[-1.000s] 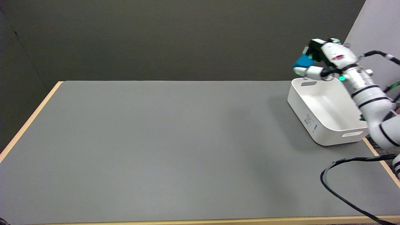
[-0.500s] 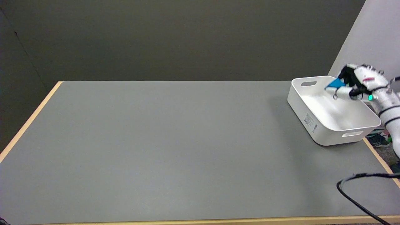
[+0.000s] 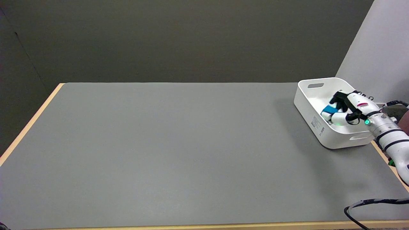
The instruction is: Place blue wooden cube into white box.
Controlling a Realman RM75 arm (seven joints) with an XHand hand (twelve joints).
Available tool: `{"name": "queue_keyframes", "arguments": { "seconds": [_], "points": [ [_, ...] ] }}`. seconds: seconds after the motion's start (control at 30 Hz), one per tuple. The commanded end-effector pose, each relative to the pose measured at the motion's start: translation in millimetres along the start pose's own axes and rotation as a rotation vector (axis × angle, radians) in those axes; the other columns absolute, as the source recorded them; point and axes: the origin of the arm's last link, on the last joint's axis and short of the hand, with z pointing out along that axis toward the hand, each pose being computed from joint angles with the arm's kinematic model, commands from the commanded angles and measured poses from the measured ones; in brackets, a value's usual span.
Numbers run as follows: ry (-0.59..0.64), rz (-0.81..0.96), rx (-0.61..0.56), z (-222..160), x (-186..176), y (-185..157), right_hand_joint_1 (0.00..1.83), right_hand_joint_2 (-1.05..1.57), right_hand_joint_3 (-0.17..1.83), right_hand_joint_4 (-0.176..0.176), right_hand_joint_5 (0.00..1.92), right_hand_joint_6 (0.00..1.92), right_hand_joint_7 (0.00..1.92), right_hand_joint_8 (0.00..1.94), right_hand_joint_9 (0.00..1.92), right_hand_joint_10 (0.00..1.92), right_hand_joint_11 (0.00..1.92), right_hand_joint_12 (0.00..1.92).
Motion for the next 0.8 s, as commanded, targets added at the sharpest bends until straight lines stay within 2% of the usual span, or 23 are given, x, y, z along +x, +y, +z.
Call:
{"name": "queue_keyframes", "arguments": {
  "seconds": [0.03,0.23,0.37,0.47,0.57,0.67,0.73,0.77,0.8],
  "points": [
    [0.035,0.073,0.204,-5.5,18.1,-36.6,0.73,0.79,0.89,-0.114,0.28,0.69,0.45,1.01,0.59,1.40,0.09,1.92],
    [0.111,0.040,0.247,-2.5,49.8,-52.2,0.68,0.78,0.89,-0.095,0.26,0.62,0.44,0.78,0.51,1.26,0.21,1.90],
    [0.214,0.068,0.329,-9.6,78.5,-82.5,0.67,0.76,0.90,-0.082,0.25,0.57,0.41,0.67,0.45,1.19,0.30,1.83],
    [0.299,0.131,0.474,-26.9,98.0,-126.1,0.67,0.75,0.90,-0.079,0.26,0.57,0.41,0.65,0.44,1.18,0.33,1.81],
    [0.322,0.195,0.674,-53.4,97.1,-176.5,0.68,0.76,0.90,-0.079,0.27,0.59,0.41,0.65,0.44,1.17,0.34,1.80],
    [0.284,0.233,0.910,-85.7,81.3,-224.7,0.68,0.77,0.90,-0.079,0.27,0.62,0.44,0.65,0.46,1.18,0.33,1.81],
    [0.210,0.301,1.093,-109.5,68.2,-256.0,0.67,0.78,0.90,-0.071,0.28,0.65,0.47,0.65,0.49,1.18,0.32,1.82],
    [0.187,0.327,1.134,-114.7,65.4,-262.7,0.67,0.78,0.90,-0.065,0.29,0.66,0.48,0.65,0.49,1.19,0.32,1.83],
    [0.135,0.385,1.201,-122.5,60.2,-274.0,0.68,0.79,0.90,-0.028,0.31,0.75,0.53,0.66,0.53,1.19,0.36,1.83]
  ]
}}
